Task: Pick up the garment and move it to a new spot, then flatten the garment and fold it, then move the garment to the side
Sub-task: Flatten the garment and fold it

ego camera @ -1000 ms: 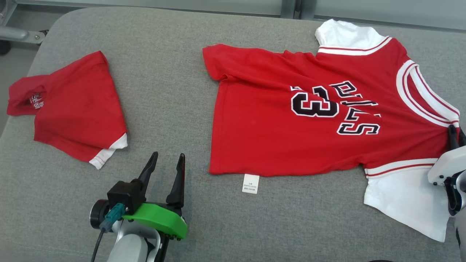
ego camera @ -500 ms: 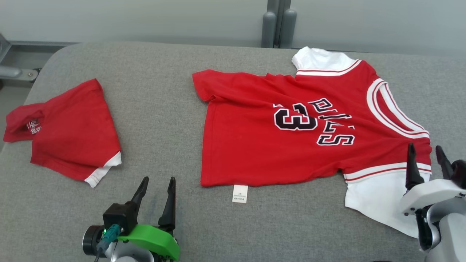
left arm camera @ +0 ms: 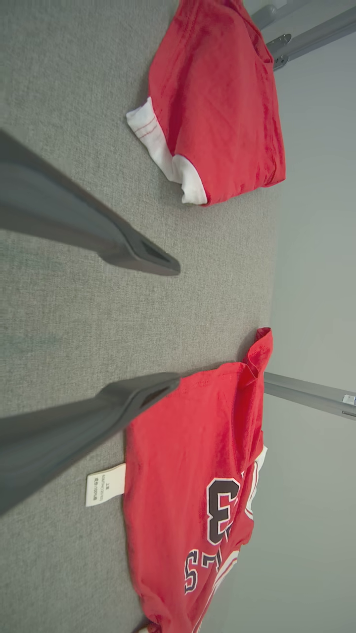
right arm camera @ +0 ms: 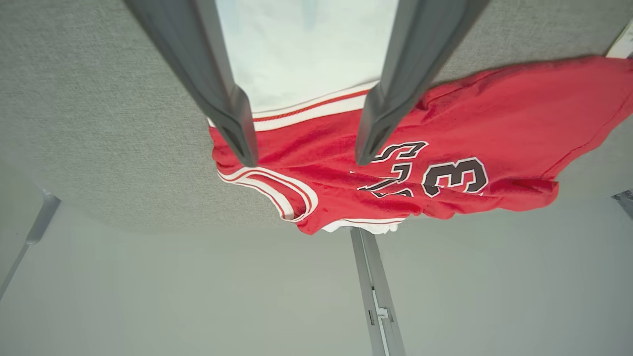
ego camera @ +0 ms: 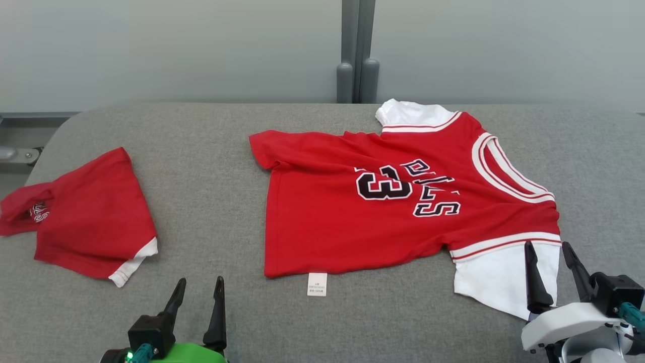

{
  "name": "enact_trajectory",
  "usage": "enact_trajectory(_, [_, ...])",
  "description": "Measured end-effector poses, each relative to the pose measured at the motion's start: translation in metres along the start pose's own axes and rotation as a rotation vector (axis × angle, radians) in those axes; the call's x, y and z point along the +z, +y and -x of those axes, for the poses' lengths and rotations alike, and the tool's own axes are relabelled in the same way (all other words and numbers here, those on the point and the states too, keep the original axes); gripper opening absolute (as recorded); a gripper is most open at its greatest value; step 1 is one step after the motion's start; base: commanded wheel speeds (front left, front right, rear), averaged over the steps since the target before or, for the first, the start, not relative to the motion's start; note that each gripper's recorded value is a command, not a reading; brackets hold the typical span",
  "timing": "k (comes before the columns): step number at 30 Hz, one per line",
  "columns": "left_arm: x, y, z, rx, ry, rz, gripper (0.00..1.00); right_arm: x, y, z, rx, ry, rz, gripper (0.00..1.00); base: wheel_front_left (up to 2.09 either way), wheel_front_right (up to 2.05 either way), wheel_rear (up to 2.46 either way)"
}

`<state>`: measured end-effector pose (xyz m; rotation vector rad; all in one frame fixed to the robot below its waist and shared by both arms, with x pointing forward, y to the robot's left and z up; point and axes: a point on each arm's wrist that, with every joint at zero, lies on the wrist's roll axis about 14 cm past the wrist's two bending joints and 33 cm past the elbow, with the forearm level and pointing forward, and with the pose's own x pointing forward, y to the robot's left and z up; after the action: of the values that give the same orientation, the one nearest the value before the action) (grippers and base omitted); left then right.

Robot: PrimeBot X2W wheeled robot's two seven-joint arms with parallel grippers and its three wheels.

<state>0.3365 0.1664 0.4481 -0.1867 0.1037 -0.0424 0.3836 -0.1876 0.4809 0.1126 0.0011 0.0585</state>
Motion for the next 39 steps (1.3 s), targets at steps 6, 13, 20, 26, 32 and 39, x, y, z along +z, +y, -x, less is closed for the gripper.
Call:
enact_trajectory(6, [0.004, -0.001, 0.005, -0.005, -0.018, -0.009, 1.00, 0.000, 0.005, 0.011, 0.004, -0.002, 0.007, 1.00, 0.00, 0.00, 0.00])
enact_trajectory(13, [0.007, -0.003, 0.003, -0.011, -0.027, -0.010, 1.00, -0.006, 0.006, 0.012, 0.004, 0.015, 0.015, 1.00, 0.00, 0.00, 0.00])
enact_trajectory(20, [0.003, -0.010, -0.004, -0.034, -0.010, -0.009, 1.00, -0.017, 0.001, 0.011, -0.011, 0.047, 0.013, 1.00, 0.00, 0.00, 0.00])
enact_trajectory(26, [0.000, -0.026, -0.029, -0.083, 0.011, 0.017, 1.00, -0.037, -0.008, 0.005, -0.039, 0.109, 0.006, 1.00, 0.00, 0.00, 0.00])
enact_trajectory(32, [-0.014, -0.037, -0.052, -0.124, 0.058, 0.040, 1.00, -0.059, -0.023, 0.004, -0.084, 0.175, 0.001, 1.00, 0.00, 0.00, 0.00])
enact_trajectory(39, [-0.047, -0.044, -0.066, -0.138, 0.157, 0.070, 1.00, -0.080, -0.046, 0.017, -0.155, 0.244, 0.001, 1.00, 0.00, 0.00, 0.00])
